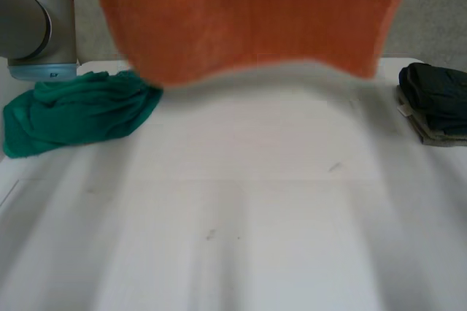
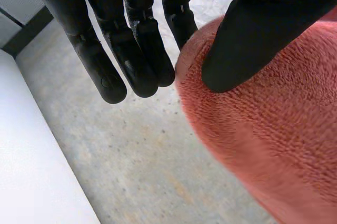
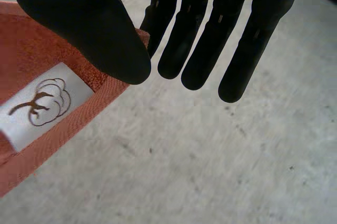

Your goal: Fold the laundry.

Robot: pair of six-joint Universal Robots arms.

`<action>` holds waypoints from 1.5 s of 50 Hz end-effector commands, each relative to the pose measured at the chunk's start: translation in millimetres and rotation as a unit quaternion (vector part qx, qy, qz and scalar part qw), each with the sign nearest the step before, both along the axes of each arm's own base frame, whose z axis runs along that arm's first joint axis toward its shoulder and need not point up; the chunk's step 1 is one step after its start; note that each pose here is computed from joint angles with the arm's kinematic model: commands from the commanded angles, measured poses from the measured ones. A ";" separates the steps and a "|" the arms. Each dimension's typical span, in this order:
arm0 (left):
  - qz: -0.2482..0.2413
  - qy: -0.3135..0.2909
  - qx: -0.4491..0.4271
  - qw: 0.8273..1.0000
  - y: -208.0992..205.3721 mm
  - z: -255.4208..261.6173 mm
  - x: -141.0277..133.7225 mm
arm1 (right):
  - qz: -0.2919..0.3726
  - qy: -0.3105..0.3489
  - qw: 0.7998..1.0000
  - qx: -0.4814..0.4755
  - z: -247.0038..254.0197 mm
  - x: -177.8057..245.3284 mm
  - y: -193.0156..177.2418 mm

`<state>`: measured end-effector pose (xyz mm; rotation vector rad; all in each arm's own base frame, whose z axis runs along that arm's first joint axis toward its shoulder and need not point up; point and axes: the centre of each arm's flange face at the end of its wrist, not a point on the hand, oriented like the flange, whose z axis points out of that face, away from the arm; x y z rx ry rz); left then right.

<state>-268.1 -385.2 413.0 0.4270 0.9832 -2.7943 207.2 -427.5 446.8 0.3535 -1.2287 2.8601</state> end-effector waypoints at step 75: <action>-0.069 -0.140 0.565 0.810 84.1 -305.5 89.1 | 0.018 0.317 0.803 0.505 -313.9 -68.8 89.0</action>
